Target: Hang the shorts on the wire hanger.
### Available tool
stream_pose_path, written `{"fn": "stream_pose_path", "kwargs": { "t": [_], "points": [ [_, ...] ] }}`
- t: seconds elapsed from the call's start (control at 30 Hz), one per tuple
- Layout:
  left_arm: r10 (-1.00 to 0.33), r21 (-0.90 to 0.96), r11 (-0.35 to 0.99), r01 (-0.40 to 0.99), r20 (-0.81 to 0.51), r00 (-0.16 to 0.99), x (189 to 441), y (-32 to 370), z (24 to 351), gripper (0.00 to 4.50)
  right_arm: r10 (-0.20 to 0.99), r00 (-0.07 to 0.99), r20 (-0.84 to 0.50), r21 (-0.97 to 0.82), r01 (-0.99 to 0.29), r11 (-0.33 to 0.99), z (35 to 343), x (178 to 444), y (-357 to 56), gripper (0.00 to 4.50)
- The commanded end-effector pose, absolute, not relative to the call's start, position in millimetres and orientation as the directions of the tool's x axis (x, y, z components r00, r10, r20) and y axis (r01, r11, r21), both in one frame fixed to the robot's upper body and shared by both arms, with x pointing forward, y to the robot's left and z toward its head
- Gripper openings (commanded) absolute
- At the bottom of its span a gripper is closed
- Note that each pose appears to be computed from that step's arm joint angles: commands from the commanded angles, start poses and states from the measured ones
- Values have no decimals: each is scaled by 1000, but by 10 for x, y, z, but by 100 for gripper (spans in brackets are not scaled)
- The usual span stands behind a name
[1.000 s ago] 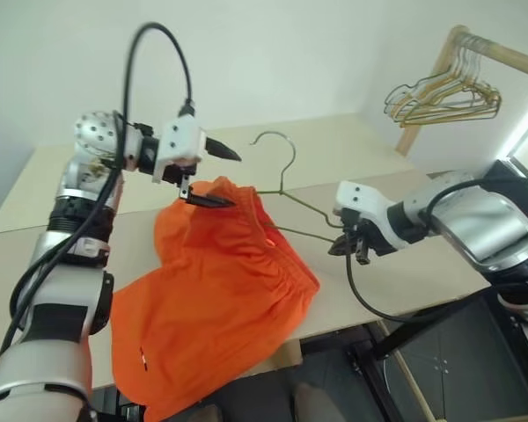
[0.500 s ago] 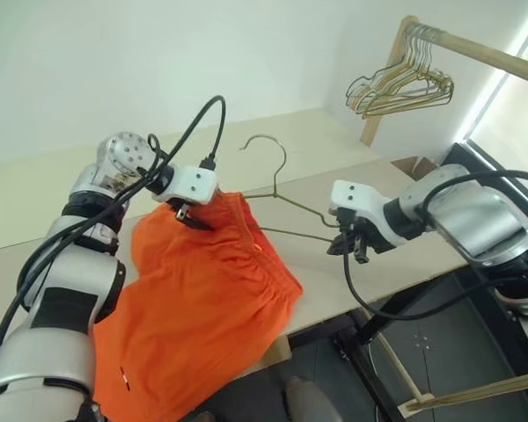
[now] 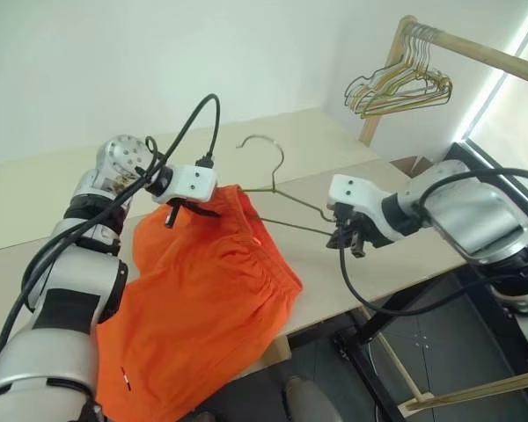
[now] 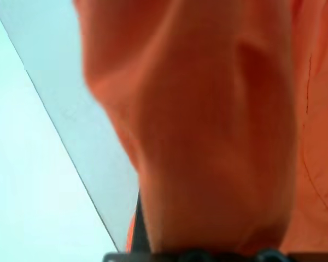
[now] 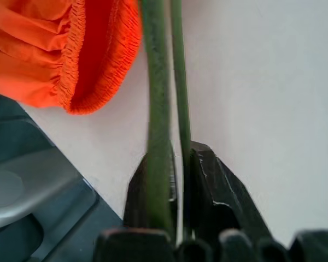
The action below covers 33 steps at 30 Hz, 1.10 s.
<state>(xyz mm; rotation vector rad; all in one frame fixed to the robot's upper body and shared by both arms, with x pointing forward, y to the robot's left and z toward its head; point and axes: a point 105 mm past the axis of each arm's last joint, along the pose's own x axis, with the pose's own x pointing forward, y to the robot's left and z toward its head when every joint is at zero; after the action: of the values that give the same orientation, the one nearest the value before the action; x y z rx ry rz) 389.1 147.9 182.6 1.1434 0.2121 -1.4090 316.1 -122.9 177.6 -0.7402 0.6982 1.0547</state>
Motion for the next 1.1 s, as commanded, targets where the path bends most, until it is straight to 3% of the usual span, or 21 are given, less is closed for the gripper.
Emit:
{"fn": "stream_pose_path", "kwargs": {
  "t": [0.03,0.3,0.47,0.6,0.8,0.97,1.1],
  "points": [
    [-711,532,-203,822,-657,249,3880,1441,1998,0,500,413,-761,-272,-903,331,1922,3200,-1284,181],
    [-726,469,-89,879,-635,265,3854,1613,1928,0,468,581,-666,-330,-792,514,2348,3113,-1806,446],
    [-737,438,-57,897,-625,258,3820,1635,1894,0,471,634,-614,-307,-741,597,2495,2927,-2067,446],
    [-763,402,-2,916,-593,258,3821,1627,1935,0,597,558,-577,-187,-801,569,2395,2625,-2136,446],
    [-761,403,16,915,-588,273,3828,1634,2000,0,701,430,-568,64,-827,559,1610,2358,-1872,446],
    [-762,400,19,916,-588,272,3817,1641,2023,0,754,471,-458,286,-725,626,1098,2435,-1544,446],
    [-760,397,16,918,-592,269,3802,1647,2025,0,825,435,-362,485,-668,565,910,2441,-1208,446]
  ]
}}
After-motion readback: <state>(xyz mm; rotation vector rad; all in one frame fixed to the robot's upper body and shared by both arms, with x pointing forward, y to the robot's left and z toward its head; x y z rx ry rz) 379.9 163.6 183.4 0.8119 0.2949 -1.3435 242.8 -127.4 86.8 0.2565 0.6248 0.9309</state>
